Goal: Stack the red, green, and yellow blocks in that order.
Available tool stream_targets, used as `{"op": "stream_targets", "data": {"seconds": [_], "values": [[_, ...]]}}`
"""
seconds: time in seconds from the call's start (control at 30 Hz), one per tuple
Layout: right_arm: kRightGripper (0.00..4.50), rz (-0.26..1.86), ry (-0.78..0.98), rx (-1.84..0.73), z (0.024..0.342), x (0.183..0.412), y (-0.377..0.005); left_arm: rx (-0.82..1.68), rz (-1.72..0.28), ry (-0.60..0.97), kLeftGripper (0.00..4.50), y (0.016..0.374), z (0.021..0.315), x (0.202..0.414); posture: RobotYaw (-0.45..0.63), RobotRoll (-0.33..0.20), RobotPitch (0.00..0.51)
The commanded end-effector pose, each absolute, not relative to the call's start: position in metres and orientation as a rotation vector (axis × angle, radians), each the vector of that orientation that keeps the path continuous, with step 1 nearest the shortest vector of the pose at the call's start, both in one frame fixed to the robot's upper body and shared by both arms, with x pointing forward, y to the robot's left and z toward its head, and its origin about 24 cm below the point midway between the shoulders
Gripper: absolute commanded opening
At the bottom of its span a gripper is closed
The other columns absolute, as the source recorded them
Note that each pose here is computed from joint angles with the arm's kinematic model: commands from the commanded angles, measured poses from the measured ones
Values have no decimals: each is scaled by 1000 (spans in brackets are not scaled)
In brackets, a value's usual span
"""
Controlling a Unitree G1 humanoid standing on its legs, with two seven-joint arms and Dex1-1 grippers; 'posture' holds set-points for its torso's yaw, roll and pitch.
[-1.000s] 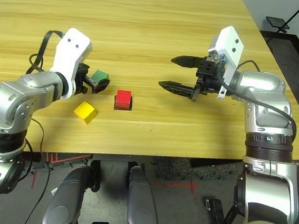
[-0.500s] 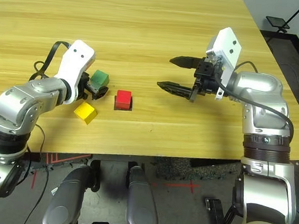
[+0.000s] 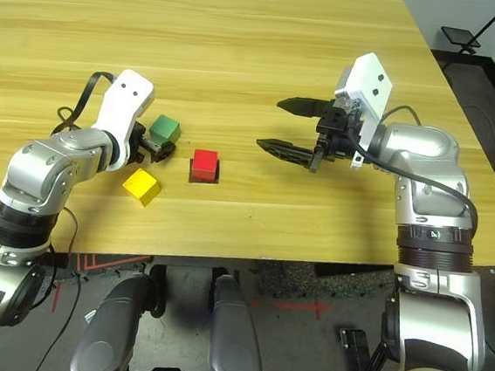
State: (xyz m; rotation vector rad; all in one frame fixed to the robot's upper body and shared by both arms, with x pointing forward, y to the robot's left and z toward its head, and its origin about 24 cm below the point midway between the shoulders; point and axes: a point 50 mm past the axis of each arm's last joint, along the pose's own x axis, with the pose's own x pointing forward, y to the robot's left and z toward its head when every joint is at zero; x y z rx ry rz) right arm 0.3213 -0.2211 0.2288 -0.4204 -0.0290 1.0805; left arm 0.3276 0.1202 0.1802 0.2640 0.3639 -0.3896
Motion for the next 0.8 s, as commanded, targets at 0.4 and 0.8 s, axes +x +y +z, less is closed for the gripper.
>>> {"op": "stream_targets", "data": {"seconds": [0.4, 0.8], "values": [[4500, 1094, -35, -428, 223, 324, -217, 228, -379, 371, 2934, 121, 173, 331, 271, 111, 304], [4500, 1097, -45, -434, 226, 327, -216, 339, -486, 227, 2071, 135, 189, 332, 290, 106, 286]]}}
